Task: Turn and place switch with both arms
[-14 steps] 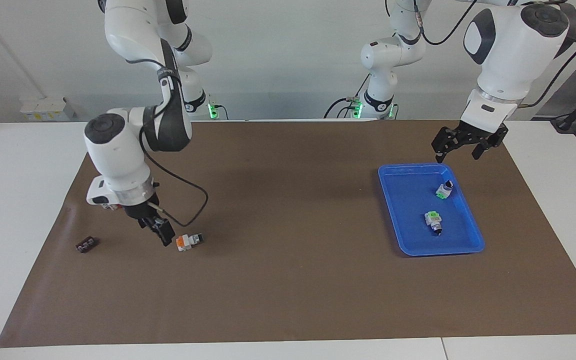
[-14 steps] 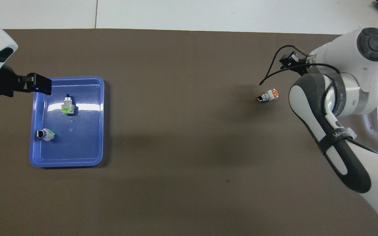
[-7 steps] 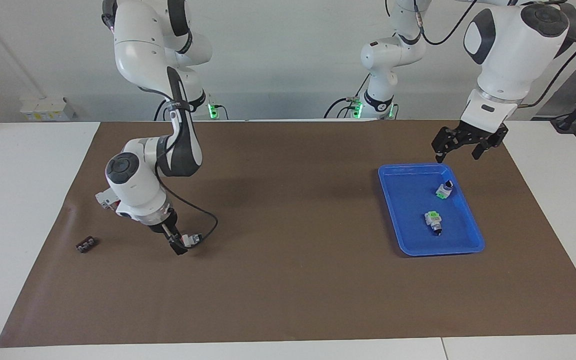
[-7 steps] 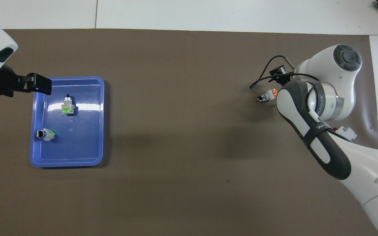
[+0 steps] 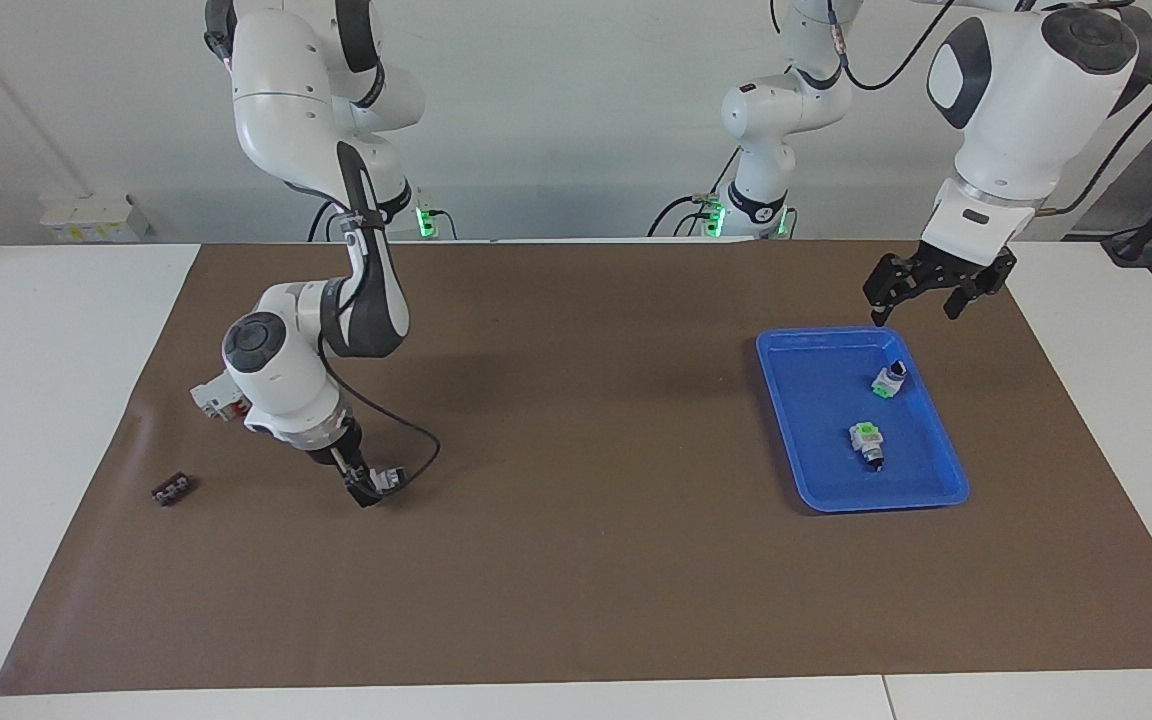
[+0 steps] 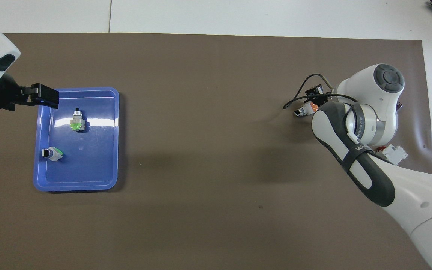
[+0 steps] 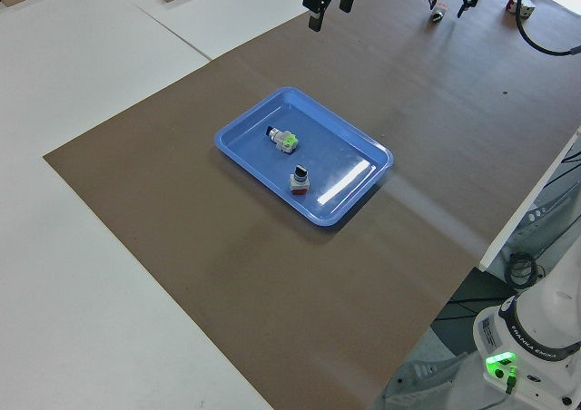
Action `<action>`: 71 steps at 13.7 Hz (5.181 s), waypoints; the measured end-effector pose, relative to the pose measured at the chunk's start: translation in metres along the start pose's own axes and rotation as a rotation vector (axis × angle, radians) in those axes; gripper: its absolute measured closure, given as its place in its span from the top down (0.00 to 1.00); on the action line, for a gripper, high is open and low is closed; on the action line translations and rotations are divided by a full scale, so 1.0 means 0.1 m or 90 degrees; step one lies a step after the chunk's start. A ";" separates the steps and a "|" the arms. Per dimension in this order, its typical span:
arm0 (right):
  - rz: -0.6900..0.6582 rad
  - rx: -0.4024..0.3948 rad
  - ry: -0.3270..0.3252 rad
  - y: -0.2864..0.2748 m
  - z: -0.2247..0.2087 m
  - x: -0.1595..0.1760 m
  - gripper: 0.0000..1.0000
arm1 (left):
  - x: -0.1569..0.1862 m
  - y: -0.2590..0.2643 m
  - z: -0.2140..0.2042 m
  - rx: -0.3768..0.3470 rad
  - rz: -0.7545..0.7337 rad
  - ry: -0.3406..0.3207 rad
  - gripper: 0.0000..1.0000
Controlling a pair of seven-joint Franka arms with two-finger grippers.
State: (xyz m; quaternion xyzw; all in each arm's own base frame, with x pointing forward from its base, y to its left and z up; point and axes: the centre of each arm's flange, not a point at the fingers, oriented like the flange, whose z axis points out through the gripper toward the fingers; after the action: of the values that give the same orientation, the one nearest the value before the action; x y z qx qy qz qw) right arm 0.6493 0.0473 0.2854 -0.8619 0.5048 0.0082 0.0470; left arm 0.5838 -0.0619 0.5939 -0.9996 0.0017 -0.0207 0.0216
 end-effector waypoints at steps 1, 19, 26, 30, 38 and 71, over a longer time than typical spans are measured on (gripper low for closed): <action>0.000 0.000 0.000 0.00 0.00 0.00 0.89 | 0.00 0.00 0.00 0.000 0.000 0.000 1.00; 0.323 0.142 -0.503 -0.45 -2.62 -1.43 0.41 | 0.00 0.00 0.00 0.000 0.000 0.000 1.00; 0.387 0.249 -0.561 -0.78 -2.88 -2.35 0.41 | 0.00 0.00 0.00 0.000 0.000 0.000 1.00; 0.357 0.288 -0.542 -0.88 -2.82 -2.85 0.41 | 0.00 0.00 0.00 0.000 0.000 0.000 1.00; 0.268 0.284 -0.486 -0.88 -2.68 -3.06 0.41 | 0.00 0.00 0.00 0.000 0.000 0.000 1.00; 0.231 0.259 -0.476 -0.86 -2.65 -3.24 0.41 | 0.00 0.00 0.00 0.000 0.000 0.000 1.00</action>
State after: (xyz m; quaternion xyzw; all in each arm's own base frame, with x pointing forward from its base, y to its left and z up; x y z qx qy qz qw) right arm 0.5566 0.3472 0.5749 -0.6709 0.5872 0.2270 0.3919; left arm 0.5837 -0.0619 0.5939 -0.9996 0.0017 -0.0208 0.0216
